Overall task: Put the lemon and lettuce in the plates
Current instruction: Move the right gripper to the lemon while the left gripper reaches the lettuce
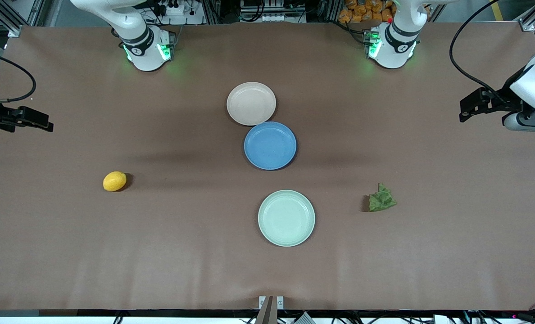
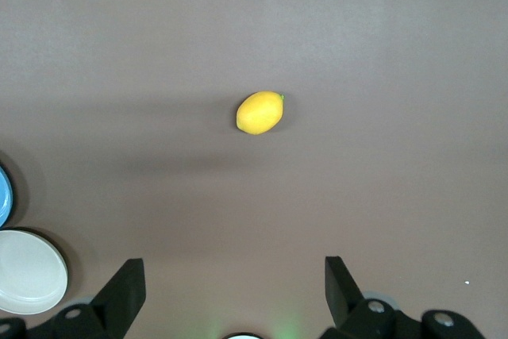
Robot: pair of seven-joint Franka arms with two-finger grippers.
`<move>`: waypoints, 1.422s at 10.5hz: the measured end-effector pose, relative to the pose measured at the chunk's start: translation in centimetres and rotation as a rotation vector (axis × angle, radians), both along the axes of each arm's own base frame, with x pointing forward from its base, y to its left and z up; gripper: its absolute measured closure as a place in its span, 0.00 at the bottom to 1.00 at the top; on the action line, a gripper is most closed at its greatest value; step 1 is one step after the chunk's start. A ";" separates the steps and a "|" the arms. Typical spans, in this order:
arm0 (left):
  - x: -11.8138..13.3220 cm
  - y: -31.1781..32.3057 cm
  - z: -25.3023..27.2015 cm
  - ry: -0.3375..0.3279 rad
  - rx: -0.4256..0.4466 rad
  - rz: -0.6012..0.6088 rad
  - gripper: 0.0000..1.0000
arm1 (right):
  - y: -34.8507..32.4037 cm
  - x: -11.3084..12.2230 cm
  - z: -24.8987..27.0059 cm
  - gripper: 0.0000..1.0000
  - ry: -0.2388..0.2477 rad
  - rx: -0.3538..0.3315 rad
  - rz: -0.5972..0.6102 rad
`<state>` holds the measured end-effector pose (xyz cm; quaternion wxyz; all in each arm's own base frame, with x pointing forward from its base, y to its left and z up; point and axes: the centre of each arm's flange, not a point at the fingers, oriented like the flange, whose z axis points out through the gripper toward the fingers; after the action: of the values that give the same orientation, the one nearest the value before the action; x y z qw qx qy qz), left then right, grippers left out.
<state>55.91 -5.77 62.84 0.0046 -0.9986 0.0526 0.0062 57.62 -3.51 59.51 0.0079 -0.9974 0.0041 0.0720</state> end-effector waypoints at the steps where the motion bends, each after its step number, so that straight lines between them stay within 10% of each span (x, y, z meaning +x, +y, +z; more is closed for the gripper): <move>1: 0.0 0.0 0.0 0.000 0.000 0.000 0.00 | 0.0 0.0 0.0 0.00 0.000 0.000 0.000; 7: 0.0 -0.6 -0.3 0.009 0.001 0.018 0.00 | -0.9 0.3 -1.4 0.00 -0.006 -0.001 -0.016; 11: 0.4 -0.9 -1.5 0.033 -0.003 0.021 0.00 | -0.8 2.3 -10.6 0.00 -0.070 -0.013 -0.014; 15: 3.2 -1.8 -7.8 0.120 -0.007 0.010 0.00 | -0.7 3.3 -19.0 0.00 -0.023 -0.032 -0.012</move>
<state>59.10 -7.61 55.05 -0.0021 -0.9966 0.0480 0.0662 60.88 -4.23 40.53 -0.0077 -0.9981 0.0114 0.0603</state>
